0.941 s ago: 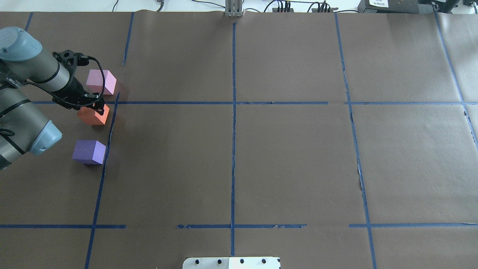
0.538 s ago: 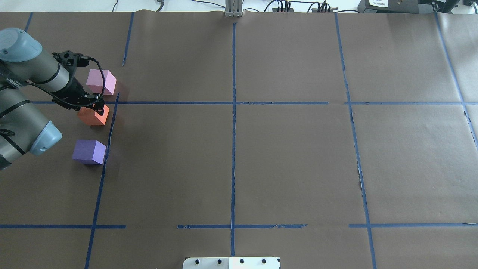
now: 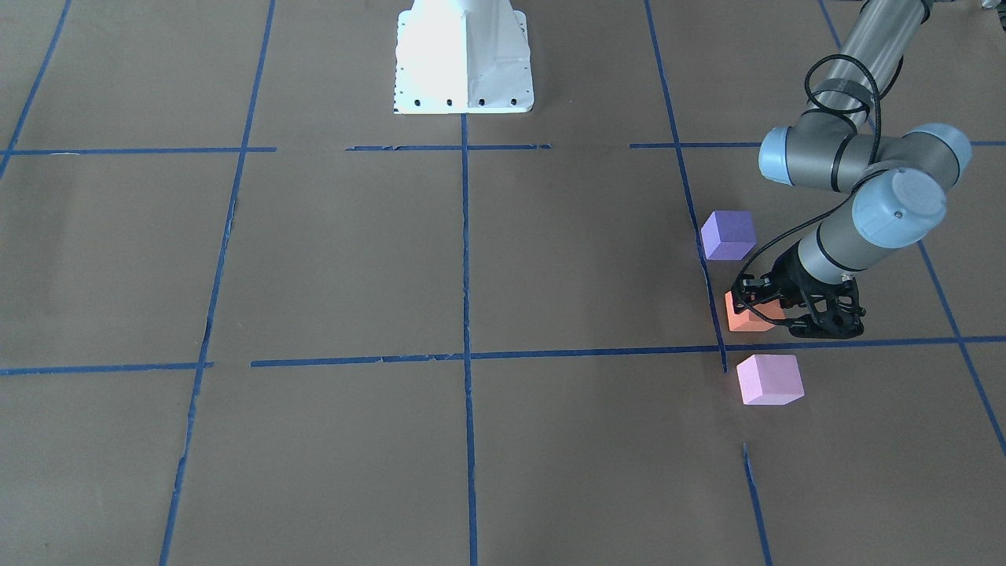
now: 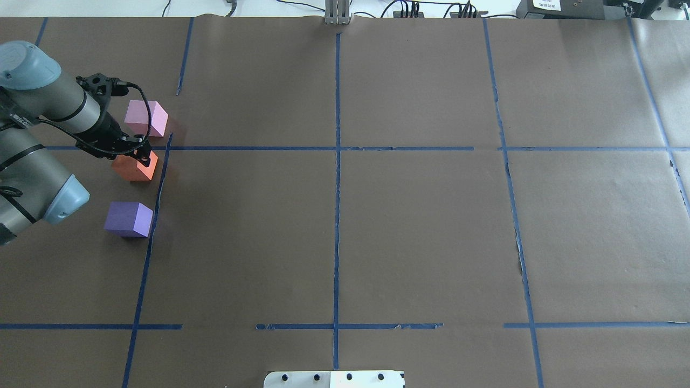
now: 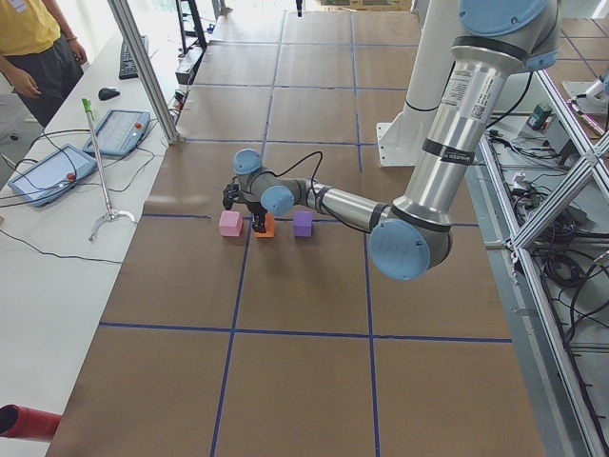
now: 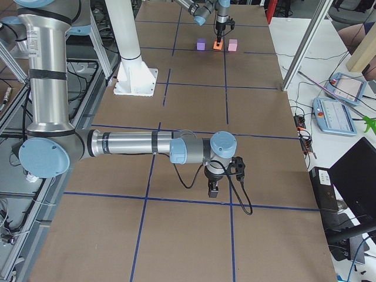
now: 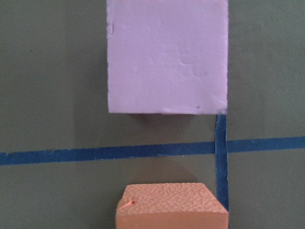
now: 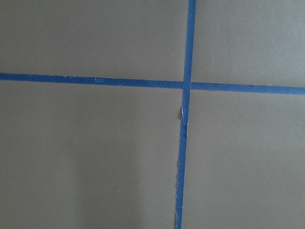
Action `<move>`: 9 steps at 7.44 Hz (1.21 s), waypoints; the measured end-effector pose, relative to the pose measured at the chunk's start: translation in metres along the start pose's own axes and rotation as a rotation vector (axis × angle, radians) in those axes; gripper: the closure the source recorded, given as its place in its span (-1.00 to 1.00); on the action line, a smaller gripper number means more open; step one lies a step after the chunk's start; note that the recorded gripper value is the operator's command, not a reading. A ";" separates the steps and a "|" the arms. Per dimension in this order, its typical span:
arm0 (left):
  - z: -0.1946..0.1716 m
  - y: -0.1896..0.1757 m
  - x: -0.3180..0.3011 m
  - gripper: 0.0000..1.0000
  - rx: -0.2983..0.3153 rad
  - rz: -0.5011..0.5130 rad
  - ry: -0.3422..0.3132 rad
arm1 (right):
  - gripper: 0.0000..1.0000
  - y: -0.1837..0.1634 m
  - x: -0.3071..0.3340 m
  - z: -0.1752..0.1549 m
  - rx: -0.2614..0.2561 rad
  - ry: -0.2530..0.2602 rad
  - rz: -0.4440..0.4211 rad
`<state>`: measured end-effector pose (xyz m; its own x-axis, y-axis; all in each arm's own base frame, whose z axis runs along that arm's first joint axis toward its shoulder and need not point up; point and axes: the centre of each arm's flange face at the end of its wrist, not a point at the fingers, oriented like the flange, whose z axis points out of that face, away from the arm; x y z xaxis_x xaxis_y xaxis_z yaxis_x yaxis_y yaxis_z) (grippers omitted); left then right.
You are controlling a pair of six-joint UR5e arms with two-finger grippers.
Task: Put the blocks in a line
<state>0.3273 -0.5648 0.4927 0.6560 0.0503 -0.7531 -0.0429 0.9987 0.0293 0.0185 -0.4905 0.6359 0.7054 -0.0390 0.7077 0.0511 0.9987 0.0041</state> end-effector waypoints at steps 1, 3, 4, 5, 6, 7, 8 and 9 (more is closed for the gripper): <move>0.000 0.000 0.000 -0.73 0.001 0.001 0.001 | -1.00 0.000 0.000 0.000 0.000 0.000 0.000; 0.001 0.000 0.000 -0.99 0.002 0.005 0.003 | -1.00 0.000 0.000 0.000 -0.001 0.000 0.001; 0.001 0.001 0.001 -1.00 0.002 0.007 0.004 | -1.00 0.000 0.000 0.000 -0.001 0.000 0.001; 0.001 0.002 0.001 -1.00 0.003 0.009 0.005 | -1.00 0.000 0.000 0.000 -0.001 0.000 0.001; -0.006 0.003 0.003 -1.00 0.013 0.015 0.013 | -1.00 0.000 0.000 0.000 0.000 0.000 0.000; -0.024 0.004 0.009 -1.00 0.039 0.026 0.030 | -1.00 0.000 0.000 0.000 0.000 0.000 0.000; -0.054 0.003 0.010 -1.00 0.080 0.028 0.047 | -1.00 0.000 0.000 0.000 0.000 0.000 0.000; -0.086 0.005 0.005 -1.00 0.115 0.018 0.054 | -1.00 0.000 0.000 0.000 0.000 0.000 0.000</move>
<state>0.2657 -0.5611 0.4331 0.6145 0.0708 -0.7857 0.0345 0.9926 0.1164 0.0185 -0.4905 0.6359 0.7055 -0.0386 0.7077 0.0511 0.9987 0.0036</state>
